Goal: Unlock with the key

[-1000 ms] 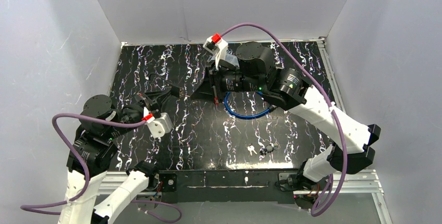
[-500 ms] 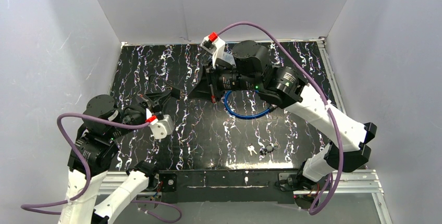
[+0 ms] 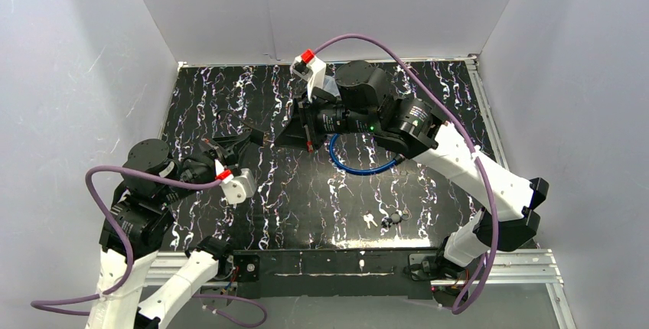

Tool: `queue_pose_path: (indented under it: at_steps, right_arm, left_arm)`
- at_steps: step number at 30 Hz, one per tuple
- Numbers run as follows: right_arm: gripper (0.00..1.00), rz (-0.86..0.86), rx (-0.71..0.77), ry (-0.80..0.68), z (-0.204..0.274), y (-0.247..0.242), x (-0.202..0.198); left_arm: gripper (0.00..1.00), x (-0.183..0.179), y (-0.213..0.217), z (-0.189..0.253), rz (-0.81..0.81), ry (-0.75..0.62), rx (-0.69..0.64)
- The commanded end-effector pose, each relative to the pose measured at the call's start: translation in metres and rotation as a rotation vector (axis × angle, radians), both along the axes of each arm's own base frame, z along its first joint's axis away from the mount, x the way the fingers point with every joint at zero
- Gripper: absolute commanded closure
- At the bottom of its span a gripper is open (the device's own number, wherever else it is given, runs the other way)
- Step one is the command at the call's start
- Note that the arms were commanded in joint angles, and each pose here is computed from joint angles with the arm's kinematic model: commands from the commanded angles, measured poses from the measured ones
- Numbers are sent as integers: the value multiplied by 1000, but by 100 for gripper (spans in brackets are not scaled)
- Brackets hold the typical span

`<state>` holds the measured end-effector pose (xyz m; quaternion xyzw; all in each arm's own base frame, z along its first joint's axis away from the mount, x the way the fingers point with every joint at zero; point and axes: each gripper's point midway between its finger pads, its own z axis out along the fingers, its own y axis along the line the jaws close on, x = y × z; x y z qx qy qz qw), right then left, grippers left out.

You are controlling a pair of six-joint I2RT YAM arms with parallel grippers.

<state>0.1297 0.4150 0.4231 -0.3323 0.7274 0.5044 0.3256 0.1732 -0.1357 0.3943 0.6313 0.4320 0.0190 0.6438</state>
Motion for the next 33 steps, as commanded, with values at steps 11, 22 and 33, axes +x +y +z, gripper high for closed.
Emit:
queue_pose_path:
  at_steps: [11,22,33]
  right_arm:
    - [99,-2,80,-24,26,5,0]
    - [99,3,76,-9,21,12,2]
    - [99,4,69,-3,14,16,5]
  left_arm:
    - [100,1,2,2,6,-35,26]
    - [100,1,4,-6,1,-53,60]
    - [100,-1,4,-6,-11,-71,71]
